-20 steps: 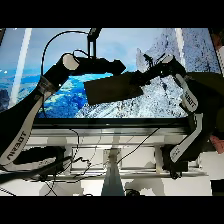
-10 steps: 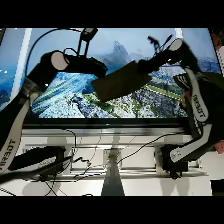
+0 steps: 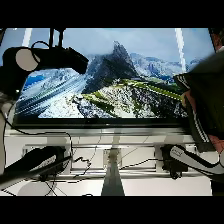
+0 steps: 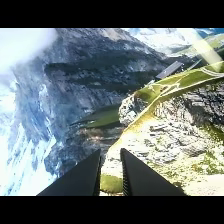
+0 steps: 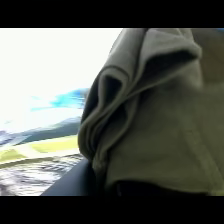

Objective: Fold the clothes and pants, and hang the long-sleeved shirts on hangers.

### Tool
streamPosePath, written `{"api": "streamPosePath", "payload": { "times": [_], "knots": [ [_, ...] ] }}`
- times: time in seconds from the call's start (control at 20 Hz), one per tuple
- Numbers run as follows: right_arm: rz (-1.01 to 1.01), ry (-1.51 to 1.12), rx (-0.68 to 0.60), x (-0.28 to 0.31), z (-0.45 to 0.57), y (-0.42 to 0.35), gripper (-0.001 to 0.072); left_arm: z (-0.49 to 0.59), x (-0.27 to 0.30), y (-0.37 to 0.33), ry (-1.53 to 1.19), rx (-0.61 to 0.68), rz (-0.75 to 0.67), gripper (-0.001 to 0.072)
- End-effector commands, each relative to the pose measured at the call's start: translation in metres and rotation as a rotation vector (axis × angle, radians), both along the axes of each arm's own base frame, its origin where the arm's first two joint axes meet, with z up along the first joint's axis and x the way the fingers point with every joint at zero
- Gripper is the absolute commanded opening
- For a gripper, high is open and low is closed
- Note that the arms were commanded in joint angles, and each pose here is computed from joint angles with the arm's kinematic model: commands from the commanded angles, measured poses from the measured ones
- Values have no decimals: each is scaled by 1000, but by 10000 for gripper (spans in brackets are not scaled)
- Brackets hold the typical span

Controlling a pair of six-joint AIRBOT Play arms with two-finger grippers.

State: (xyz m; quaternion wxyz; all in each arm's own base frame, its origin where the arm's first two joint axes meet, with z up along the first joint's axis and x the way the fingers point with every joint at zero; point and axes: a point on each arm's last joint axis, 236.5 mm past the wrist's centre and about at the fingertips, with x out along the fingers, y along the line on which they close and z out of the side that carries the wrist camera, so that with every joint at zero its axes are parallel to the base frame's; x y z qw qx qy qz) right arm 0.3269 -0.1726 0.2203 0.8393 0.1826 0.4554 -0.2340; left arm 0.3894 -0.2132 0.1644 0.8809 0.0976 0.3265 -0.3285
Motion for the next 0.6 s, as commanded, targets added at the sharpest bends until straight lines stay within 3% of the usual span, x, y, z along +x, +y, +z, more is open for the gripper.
{"api": "streamPosePath", "payload": {
  "times": [0.0,0.2,0.25,0.3,0.35,0.4,0.55],
  "knots": [
    [-362,138,-19,-119,12,-52,20,3,-1,3,-8,4,4,141],
    [-542,193,41,-172,5,-73,25,3,-1,3,-8,4,4,140],
    [-568,193,43,-178,5,-77,116,3,-1,3,-8,4,4,141],
    [-588,192,45,-183,5,-80,309,3,-1,3,-8,4,4,140],
    [-601,186,45,-185,6,-83,559,3,-1,3,-8,4,4,140],
    [-603,176,42,-184,7,-85,720,3,-1,3,-8,4,4,140],
    [-572,143,60,-173,6,-83,690,3,-1,3,-8,4,4,141]
  ]
}}
